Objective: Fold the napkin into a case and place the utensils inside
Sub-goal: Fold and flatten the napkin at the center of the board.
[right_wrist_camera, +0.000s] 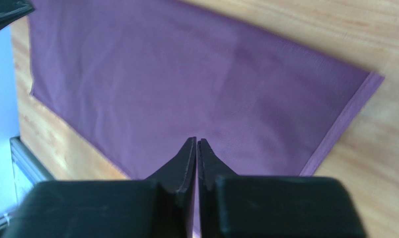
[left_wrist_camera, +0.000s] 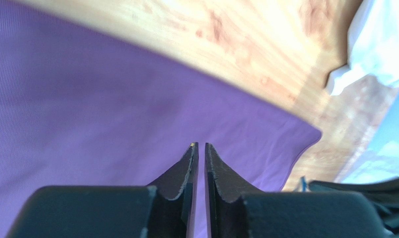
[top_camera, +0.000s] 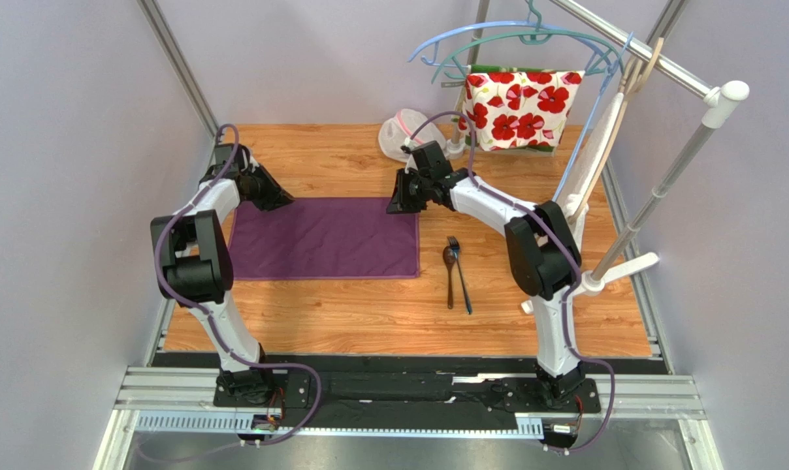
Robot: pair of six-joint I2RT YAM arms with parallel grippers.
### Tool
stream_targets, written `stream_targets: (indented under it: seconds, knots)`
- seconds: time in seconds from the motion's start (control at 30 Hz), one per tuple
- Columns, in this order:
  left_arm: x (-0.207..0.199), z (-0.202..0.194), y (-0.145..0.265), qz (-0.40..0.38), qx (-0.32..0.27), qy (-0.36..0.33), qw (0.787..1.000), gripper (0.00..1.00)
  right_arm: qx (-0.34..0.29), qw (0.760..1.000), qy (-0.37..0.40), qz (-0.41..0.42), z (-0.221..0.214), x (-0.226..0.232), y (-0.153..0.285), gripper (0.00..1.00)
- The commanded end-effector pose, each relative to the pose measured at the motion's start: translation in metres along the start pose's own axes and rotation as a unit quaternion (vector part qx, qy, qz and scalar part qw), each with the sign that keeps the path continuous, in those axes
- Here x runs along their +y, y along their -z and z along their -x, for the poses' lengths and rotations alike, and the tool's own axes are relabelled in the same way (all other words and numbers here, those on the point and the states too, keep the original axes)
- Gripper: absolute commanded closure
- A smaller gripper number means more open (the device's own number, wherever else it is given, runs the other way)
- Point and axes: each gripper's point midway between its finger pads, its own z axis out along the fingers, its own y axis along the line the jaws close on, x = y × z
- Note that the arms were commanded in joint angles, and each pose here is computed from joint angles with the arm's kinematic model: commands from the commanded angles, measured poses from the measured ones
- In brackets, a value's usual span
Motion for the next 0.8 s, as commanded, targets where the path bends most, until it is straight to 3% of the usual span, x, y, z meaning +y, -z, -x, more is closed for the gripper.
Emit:
stream_targets:
  seconds: [0.0, 0.4, 0.6, 0.7, 0.77]
  knots:
    - [-0.007, 0.033, -0.011, -0.047, -0.021, 0.014, 0.999, 0.85, -0.068, 0.998, 0.012, 0.008, 0.045, 0.003, -0.022, 0.98]
    - [0.06, 0.071, -0.021, 0.008, -0.037, 0.063, 0.997, 0.87, -0.066, 0.997, -0.02, -0.034, 0.06, -0.075, -0.058, 1.0]
    - [0.087, 0.098, -0.021, 0.047, -0.047, 0.065, 0.996, 0.86, -0.072, 0.995, -0.002, -0.064, 0.07, -0.092, -0.058, 0.98]
    - [0.093, 0.111, -0.019, 0.08, -0.042, 0.046, 0.995, 0.87, -0.064, 0.995, 0.005, -0.078, 0.074, -0.09, -0.05, 0.93]
    - [0.073, 0.12, 0.005, 0.082, -0.074, 0.028, 0.993, 0.84, -0.07, 0.994, 0.019, -0.079, 0.08, -0.077, -0.036, 0.8]
